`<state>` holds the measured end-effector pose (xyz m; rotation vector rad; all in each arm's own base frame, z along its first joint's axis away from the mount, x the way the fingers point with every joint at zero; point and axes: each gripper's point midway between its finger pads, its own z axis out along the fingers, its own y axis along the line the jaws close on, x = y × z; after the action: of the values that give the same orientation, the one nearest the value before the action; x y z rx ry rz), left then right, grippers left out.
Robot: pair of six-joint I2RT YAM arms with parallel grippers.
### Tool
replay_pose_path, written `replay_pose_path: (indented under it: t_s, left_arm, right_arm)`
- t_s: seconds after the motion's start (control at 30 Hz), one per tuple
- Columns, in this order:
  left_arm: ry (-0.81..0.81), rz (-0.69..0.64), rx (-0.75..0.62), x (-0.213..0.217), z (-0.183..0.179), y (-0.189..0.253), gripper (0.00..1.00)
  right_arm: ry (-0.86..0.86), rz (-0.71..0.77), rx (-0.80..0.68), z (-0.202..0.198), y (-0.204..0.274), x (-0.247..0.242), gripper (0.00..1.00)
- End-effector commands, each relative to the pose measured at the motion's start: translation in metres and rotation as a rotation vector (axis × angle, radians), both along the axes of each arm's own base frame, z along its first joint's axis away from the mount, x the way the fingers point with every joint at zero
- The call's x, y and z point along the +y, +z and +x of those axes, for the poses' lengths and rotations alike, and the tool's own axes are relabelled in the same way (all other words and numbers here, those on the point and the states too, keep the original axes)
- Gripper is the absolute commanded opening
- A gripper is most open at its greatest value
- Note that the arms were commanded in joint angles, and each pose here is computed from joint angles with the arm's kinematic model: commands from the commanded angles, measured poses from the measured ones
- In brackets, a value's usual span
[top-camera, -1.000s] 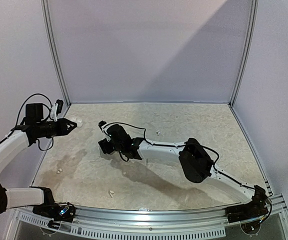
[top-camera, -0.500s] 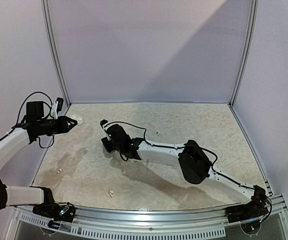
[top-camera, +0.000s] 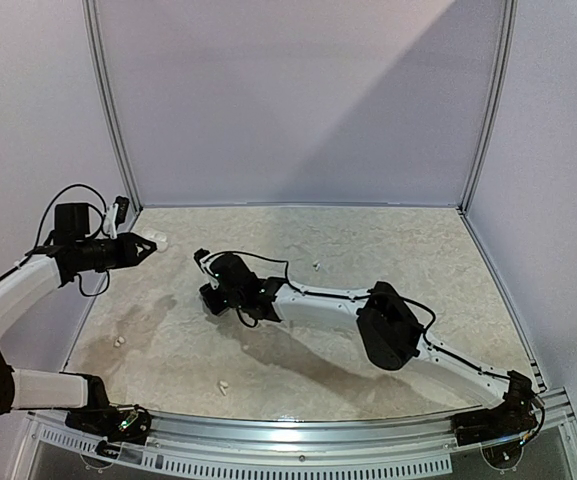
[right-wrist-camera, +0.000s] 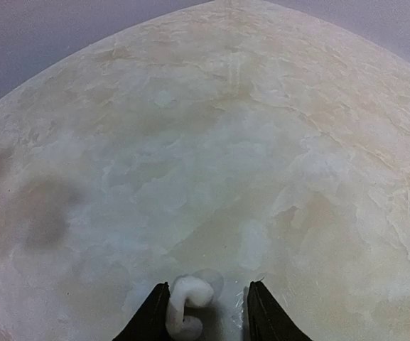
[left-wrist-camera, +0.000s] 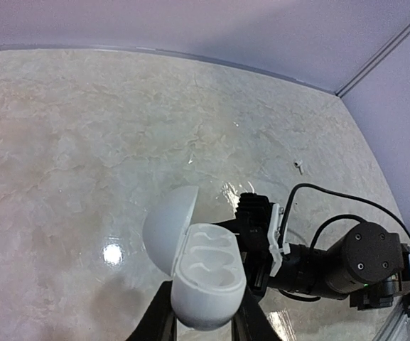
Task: Insert the wireless bluetooth earbuds into the charging case
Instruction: Pick up the right earbud from the center of the board.
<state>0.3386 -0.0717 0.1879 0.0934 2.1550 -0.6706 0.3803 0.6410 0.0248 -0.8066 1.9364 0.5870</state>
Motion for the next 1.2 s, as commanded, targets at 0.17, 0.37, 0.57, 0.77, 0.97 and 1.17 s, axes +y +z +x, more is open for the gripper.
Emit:
replay_pose_path:
  t_s: [0.17,0.37,0.57,0.77,0.97,1.17]
  left_arm:
    - [-0.01,-0.003,-0.035,-0.001,0.002,0.013,0.0]
    - [-0.015,-0.003,-0.043,-0.001,-0.001,0.016,0.0]
    - [-0.024,-0.008,-0.049,-0.004,-0.002,0.017,0.0]
    - [-0.062,-0.012,-0.07,-0.011,-0.005,0.022,0.0]
    - [-0.132,0.004,-0.09,-0.026,-0.013,0.024,0.0]
    - [-0.229,0.006,-0.107,-0.049,-0.027,0.027,0.0]
  right_arm:
    - [0.091,-0.061,0.11,-0.027,-0.026,-0.006,0.24]
    - [0.14,-0.03,0.074,-0.029,-0.007,0.002,0.11]
    - [0.177,0.023,0.029,-0.034,0.024,0.003,0.05]
    - [0.249,0.098,-0.001,-0.053,0.078,-0.005,0.02]
    - [0.291,0.093,0.045,-0.083,0.097,-0.043,0.01]
    - [0.286,0.039,0.247,-0.133,0.077,-0.112,0.0]
